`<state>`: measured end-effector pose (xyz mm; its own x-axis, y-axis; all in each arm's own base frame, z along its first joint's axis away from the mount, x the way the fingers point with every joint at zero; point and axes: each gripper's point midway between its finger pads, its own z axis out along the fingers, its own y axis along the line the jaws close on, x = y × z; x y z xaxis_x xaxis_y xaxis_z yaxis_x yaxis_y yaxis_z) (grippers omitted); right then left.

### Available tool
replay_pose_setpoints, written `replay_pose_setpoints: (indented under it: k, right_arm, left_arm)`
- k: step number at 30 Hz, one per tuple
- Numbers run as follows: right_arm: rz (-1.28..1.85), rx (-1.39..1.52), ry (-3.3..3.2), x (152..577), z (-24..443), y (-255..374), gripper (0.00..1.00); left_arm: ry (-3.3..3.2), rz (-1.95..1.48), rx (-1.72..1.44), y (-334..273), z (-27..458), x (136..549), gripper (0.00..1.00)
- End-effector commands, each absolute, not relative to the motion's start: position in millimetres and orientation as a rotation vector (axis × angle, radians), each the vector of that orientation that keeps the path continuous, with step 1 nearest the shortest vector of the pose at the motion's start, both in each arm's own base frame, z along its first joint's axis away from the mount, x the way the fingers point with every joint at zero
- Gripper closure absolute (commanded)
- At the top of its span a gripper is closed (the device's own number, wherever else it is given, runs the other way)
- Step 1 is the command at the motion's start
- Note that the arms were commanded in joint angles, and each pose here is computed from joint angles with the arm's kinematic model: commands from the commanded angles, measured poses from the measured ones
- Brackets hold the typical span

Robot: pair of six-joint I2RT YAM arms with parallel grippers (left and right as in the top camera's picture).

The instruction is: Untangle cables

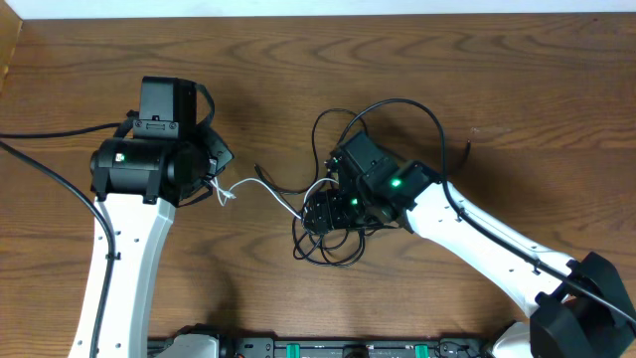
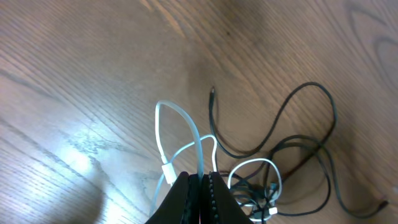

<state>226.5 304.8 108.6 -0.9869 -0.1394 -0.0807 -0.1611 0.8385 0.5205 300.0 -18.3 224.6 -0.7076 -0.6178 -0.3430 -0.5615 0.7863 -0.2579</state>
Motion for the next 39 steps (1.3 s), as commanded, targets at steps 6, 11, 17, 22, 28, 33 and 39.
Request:
replay_pose_setpoints:
  k: [6, 11, 17, 22, 28, 33, 39]
  right_arm:
    - [0.771, -0.178, 2.963, 216, 94, 323, 0.27]
    - [0.658, -0.039, 2.955, 219, 84, 322, 0.32]
    - [0.633, 0.000, 2.940, 229, 83, 315, 0.71]
    - [0.669, -0.030, 2.888, 246, 100, 311, 0.99]
    - [0.761, -0.165, 2.637, 289, 212, 300, 0.99]
    - [0.793, -0.171, 2.297, 323, 358, 257, 0.98]
    - [0.731, -0.037, 1.962, 338, 480, 187, 0.98]
  left_arm:
    - [2.588, -0.109, -0.889, -11, 215, 302, 0.92]
    - [2.640, -0.128, -0.833, -16, 209, 303, 0.92]
    - [2.658, -0.117, -0.808, -16, 207, 300, 0.91]
    - [2.670, -0.111, -0.811, -16, 206, 297, 0.92]
    - [2.689, -0.100, -0.810, -15, 204, 293, 0.83]
    - [2.691, -0.099, -0.811, -16, 204, 293, 0.62]
    - [2.691, -0.099, -0.812, -16, 203, 294, 0.46]
